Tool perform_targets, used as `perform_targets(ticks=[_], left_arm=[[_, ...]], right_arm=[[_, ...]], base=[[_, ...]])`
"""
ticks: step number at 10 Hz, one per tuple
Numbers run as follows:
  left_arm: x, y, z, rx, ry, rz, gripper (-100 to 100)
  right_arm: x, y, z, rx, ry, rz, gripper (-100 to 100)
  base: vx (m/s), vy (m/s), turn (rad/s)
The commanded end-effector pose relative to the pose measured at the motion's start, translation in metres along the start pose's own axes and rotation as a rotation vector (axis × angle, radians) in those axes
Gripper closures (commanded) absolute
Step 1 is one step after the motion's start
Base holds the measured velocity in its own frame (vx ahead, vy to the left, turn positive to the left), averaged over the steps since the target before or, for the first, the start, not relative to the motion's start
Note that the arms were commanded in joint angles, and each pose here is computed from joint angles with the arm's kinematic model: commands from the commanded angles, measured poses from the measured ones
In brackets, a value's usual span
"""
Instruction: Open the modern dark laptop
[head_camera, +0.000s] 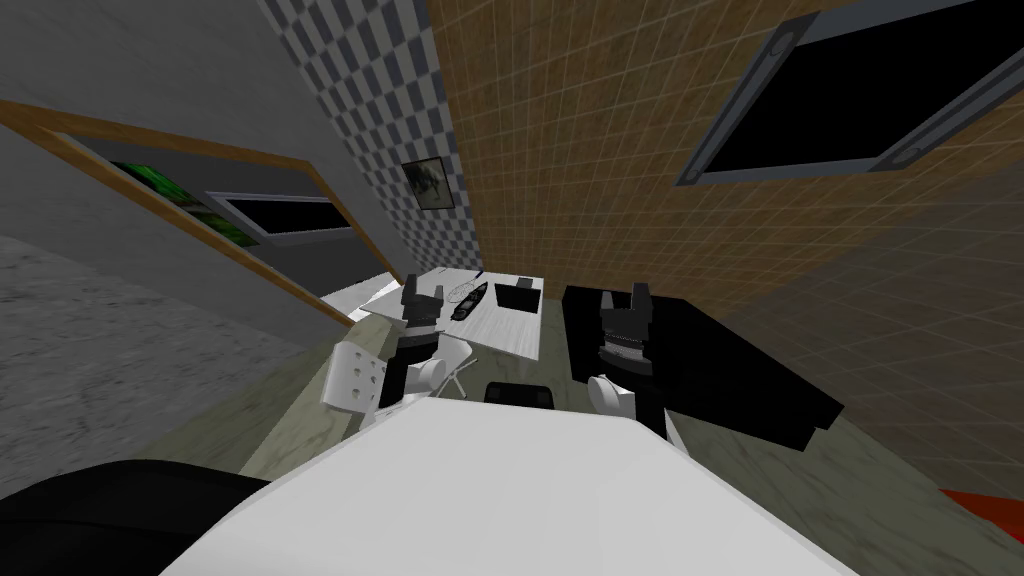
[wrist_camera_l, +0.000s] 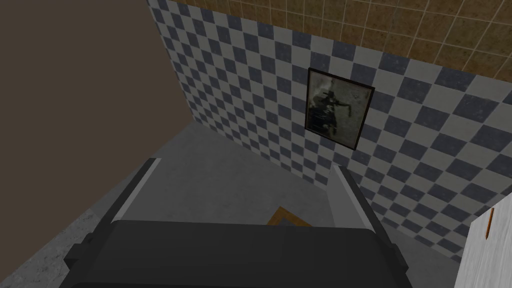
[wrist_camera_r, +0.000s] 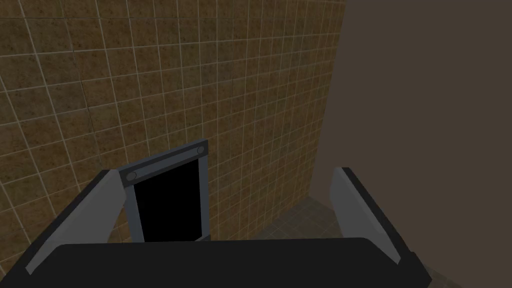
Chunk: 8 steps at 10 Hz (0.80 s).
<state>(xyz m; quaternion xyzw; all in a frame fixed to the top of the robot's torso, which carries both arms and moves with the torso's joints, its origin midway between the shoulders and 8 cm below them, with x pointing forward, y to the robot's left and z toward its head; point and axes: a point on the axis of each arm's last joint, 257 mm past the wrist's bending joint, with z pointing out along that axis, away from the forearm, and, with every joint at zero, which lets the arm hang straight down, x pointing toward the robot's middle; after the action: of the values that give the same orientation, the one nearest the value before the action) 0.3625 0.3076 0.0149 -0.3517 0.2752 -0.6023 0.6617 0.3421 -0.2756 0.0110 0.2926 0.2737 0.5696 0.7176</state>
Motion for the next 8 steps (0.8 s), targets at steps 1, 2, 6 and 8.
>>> perform_targets(ticks=[1, 2, 6, 8], left_arm=[[0.0, 0.0, 0.0, 0.0, 0.0, 0.0, 0], [0.0, 0.0, 0.0, 0.0, 0.0, 0.0, 0], [0.0, -0.0001, 0.0, 0.0, 0.0, 0.0, 0], [0.0, -0.0002, 0.0, 0.0, 0.0, 0.0, 0]], right_arm=[[0.0, 0.0, 0.0, 0.0, 0.0, 0.0, 0], [0.0, 0.0, 0.0, 0.0, 0.0, 0.0, 0], [0.0, 0.0001, 0.0, 0.0, 0.0, 0.0, 0], [0.0, 0.0002, 0.0001, 0.0, 0.0, 0.0, 0]], base=[[0.0, 0.0, 0.0], [0.0, 0.0, 0.0], [0.0, 0.0, 0.0], [0.0, 0.0, 0.0]])
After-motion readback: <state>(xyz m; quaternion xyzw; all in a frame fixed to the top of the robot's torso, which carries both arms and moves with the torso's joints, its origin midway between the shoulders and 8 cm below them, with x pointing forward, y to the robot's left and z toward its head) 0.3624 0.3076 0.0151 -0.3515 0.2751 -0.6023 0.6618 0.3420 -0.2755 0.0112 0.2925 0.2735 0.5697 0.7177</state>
